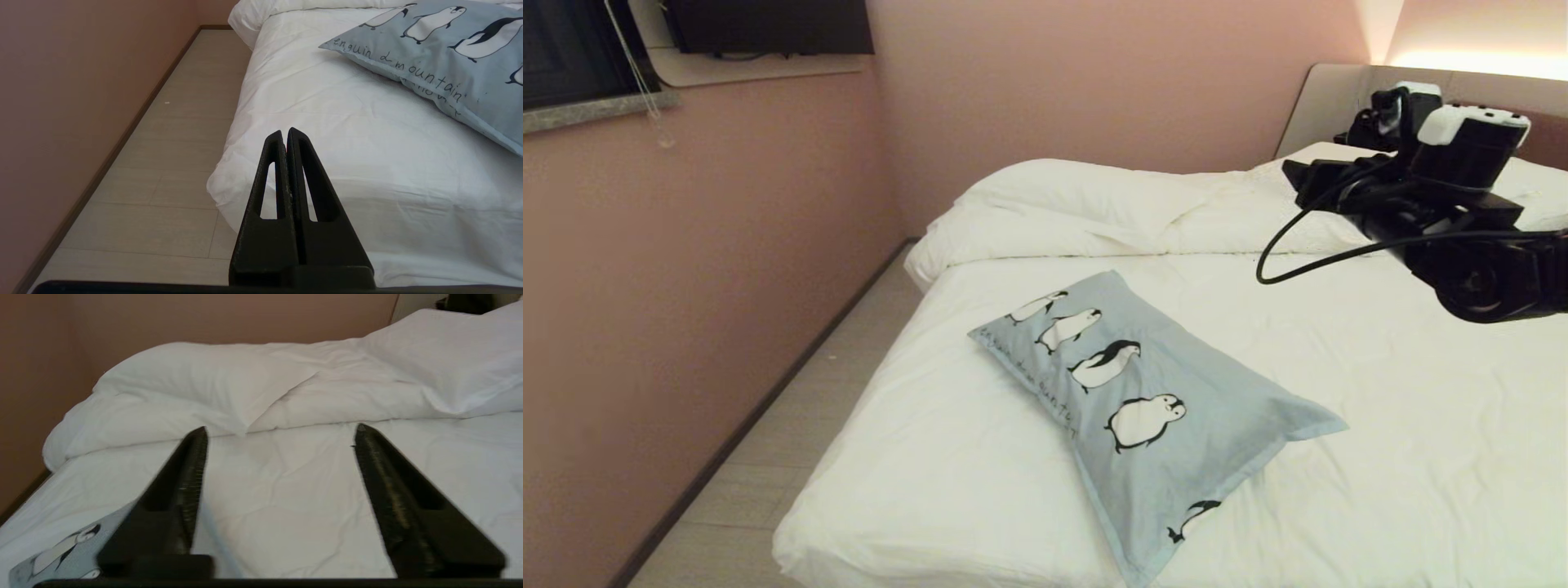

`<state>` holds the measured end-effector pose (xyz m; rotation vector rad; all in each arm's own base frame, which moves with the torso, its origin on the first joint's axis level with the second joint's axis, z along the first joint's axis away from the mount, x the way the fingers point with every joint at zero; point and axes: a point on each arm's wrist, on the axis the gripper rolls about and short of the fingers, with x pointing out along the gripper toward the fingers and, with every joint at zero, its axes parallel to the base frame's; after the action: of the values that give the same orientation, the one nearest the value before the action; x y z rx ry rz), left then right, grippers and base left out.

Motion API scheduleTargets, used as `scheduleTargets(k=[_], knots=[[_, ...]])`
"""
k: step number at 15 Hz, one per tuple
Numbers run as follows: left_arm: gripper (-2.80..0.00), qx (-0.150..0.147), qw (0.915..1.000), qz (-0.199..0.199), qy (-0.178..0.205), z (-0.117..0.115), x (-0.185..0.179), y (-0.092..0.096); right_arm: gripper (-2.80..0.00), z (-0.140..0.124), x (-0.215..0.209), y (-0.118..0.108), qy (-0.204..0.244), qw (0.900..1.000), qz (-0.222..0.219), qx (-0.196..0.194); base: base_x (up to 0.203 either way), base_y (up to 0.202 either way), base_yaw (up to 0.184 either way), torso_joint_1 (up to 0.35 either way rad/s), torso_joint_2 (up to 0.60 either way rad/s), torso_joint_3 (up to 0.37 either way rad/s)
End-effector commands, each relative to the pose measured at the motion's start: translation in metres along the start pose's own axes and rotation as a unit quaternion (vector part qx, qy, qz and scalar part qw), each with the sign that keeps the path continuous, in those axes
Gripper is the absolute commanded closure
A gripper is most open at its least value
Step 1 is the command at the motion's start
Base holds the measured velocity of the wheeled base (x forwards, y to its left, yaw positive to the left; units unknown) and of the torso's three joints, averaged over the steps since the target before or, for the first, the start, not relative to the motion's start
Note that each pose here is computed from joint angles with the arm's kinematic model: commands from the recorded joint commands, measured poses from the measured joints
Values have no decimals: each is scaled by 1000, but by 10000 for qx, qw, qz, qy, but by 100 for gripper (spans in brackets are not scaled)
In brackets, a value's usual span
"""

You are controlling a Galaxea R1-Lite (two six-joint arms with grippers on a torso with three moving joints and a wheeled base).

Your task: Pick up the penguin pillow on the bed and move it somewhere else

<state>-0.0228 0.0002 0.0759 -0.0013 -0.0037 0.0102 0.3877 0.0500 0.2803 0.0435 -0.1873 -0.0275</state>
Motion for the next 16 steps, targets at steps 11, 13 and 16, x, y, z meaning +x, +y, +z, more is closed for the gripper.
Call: scheduleTargets(k=[11, 13, 16], knots=[[0, -1, 10000, 3, -5, 0, 0, 0, 0, 68, -59, -29, -692, 9972, -292, 47, 0, 0, 0, 0, 0, 0], [0, -1, 10000, 3, -5, 0, 0, 0, 0, 79, -101, -33, -709, 9970, -294, -3, 0, 0, 0, 0, 0, 0], [0, -1, 10000, 3, -5, 0, 0, 0, 0, 81, -157, -44, -684, 9960, -469, -319, 0, 0, 0, 0, 0, 0]])
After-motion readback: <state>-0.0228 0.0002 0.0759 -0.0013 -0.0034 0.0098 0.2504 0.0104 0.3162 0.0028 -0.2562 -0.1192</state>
